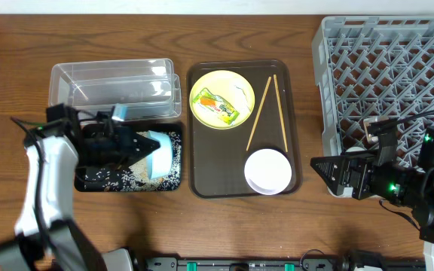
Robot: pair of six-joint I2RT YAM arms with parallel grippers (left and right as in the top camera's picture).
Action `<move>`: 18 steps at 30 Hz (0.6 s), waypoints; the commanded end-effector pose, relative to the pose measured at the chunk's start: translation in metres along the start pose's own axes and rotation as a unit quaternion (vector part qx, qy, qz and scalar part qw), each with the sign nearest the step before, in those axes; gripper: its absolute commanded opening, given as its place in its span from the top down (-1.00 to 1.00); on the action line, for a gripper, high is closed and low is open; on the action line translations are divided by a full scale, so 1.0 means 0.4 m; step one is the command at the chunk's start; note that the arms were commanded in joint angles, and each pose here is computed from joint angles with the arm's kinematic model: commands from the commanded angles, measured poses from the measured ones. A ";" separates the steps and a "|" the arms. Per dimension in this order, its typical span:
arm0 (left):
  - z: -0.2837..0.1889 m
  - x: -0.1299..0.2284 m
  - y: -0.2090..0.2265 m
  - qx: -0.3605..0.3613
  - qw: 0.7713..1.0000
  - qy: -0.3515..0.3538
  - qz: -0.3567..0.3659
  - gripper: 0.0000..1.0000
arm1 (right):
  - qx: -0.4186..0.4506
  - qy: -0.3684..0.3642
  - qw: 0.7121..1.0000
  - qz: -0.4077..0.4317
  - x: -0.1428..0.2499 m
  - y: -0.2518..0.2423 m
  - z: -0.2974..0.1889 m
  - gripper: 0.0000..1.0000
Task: Sort waste into correct bins and load items into the dishwasher rack
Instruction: 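Tip the blue bowl over the black tray to dump the rice, then set the empty blue bowl back on the brown tray with the left gripper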
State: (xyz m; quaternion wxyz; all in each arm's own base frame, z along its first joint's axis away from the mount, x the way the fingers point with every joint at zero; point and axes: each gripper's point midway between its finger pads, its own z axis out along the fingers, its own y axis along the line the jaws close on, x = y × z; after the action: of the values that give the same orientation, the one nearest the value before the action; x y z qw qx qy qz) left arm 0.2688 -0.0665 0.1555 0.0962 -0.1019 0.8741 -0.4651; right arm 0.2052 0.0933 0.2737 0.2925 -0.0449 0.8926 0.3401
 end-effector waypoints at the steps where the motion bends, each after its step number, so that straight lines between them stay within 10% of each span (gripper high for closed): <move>1: -0.002 0.015 0.008 -0.140 0.990 -0.021 -0.001 0.88 | -0.007 -0.004 1.000 -0.014 -0.006 0.013 -0.004 -0.86; 18: 0.307 0.111 -0.035 -0.401 0.879 -0.023 0.257 0.85 | 0.009 -0.006 1.000 -0.015 -0.008 -0.002 -0.004 -0.88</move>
State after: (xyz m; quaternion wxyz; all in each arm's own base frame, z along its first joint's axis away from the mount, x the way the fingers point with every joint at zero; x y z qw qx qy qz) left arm 0.2448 -0.1907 0.1030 0.1492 0.0958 0.9792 -0.0986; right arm 0.2068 0.0909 0.2726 0.2951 -0.0432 0.8949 0.3321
